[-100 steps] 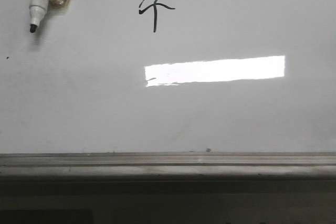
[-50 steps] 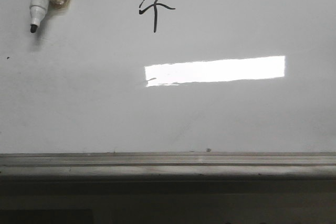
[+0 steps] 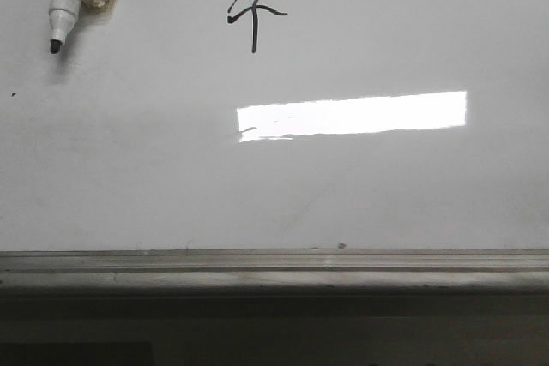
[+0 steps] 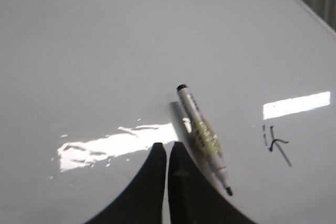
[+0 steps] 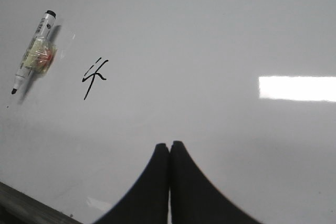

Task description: Write number 4 on whiteboard

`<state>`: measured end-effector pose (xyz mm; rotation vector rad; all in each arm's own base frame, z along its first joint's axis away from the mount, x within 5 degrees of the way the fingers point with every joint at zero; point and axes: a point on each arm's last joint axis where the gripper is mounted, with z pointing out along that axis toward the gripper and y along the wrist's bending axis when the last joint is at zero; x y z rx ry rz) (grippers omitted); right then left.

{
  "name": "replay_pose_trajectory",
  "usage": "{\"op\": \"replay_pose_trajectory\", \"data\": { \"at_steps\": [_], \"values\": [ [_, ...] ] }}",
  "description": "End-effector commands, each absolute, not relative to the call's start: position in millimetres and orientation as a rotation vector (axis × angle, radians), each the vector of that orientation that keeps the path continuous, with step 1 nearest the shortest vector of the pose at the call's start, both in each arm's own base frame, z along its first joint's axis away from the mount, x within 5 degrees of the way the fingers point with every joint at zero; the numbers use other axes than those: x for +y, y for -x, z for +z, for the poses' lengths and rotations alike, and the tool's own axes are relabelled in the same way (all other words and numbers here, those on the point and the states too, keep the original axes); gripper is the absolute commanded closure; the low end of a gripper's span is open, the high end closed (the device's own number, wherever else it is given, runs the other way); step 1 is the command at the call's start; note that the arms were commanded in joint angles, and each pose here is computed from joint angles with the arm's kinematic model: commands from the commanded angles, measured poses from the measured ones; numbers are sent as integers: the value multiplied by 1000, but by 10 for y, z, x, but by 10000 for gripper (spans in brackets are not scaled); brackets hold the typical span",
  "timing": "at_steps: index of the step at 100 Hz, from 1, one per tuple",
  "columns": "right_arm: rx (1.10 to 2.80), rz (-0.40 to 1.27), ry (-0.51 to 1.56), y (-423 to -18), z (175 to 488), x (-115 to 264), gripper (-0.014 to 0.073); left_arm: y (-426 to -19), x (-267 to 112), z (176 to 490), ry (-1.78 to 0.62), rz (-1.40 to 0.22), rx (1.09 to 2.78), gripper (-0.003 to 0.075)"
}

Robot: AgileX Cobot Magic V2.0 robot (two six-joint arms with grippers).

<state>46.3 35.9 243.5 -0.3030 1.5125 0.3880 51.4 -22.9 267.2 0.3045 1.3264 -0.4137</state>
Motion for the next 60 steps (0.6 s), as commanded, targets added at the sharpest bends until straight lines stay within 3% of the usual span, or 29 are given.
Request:
{"op": "replay_pose_trajectory", "data": {
  "at_steps": [1,18,60],
  "values": [
    [1484,379,269,-467,2525,337,661,-576,-225,2690,-266,-336,1366,741],
    [1484,378,268,-467,2525,337,661,-591,-146,2551,-153,-216,1489,741],
    [1484,378,268,-467,2525,337,661,-538,-45,2135,-51,-79,1461,741]
  ]
}}
